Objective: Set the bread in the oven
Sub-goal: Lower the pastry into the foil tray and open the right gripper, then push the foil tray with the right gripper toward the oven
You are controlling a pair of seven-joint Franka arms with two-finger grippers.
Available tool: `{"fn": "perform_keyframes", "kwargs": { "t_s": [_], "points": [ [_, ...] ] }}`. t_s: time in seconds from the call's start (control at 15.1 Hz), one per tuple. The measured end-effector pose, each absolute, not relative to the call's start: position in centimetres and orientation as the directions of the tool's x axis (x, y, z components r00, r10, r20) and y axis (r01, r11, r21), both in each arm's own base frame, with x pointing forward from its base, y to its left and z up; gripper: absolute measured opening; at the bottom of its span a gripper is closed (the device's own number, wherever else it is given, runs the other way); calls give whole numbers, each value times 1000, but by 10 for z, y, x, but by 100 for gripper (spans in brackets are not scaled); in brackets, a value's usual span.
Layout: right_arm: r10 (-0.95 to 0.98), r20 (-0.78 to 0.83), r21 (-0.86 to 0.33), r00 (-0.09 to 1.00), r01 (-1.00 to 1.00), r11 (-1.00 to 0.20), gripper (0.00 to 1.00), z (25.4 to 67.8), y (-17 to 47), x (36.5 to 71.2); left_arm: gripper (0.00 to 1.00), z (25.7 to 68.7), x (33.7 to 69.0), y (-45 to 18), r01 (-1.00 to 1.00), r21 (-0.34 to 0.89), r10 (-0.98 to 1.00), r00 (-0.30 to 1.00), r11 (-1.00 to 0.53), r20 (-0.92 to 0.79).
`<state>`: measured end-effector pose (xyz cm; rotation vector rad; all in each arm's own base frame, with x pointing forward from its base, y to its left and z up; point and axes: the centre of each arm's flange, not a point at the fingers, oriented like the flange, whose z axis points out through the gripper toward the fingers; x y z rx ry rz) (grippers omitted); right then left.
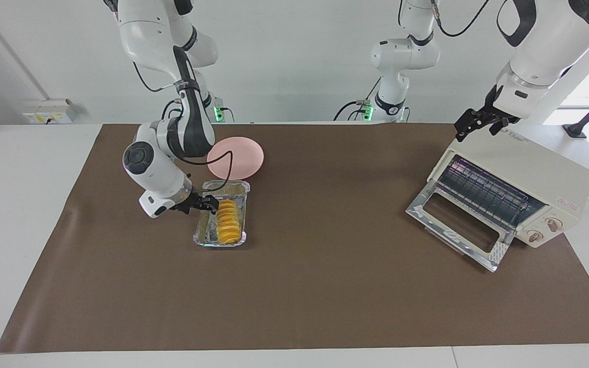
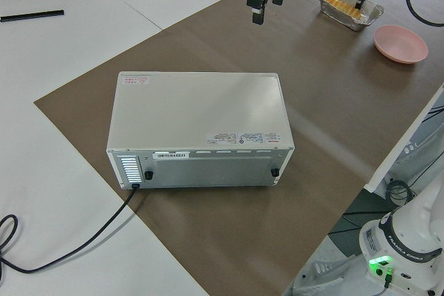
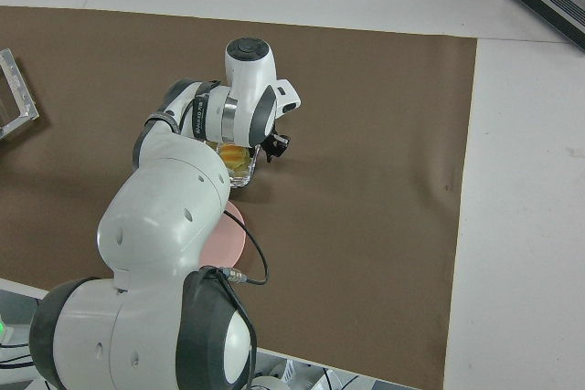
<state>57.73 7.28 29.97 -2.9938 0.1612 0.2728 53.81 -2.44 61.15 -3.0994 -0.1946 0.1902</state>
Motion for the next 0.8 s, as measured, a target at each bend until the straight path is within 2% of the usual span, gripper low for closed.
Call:
{"fn": "perform_keyframes", "kwargs": {
  "t_s": [0.2,0.27,0.53,0.8],
  "points": [
    [-95,-166,-124,982,-116,-986,7,304,74,579,100,614,537,-23,126,-37,130,985,-991,-115],
    [-93,-158,-126,983,-114,-986,2,307,75,581,100,614,537,-23,126,-37,129,985,-991,-114],
    [-60,-86,-148,995,-72,-986,2,338,94,598,100,615,537,-24,124,-37,128,985,-992,-113],
    [-13,-18,-231,1000,-17,-973,2,393,162,613,100,615,537,-23,126,-36,130,986,-991,-107]
  ]
}}
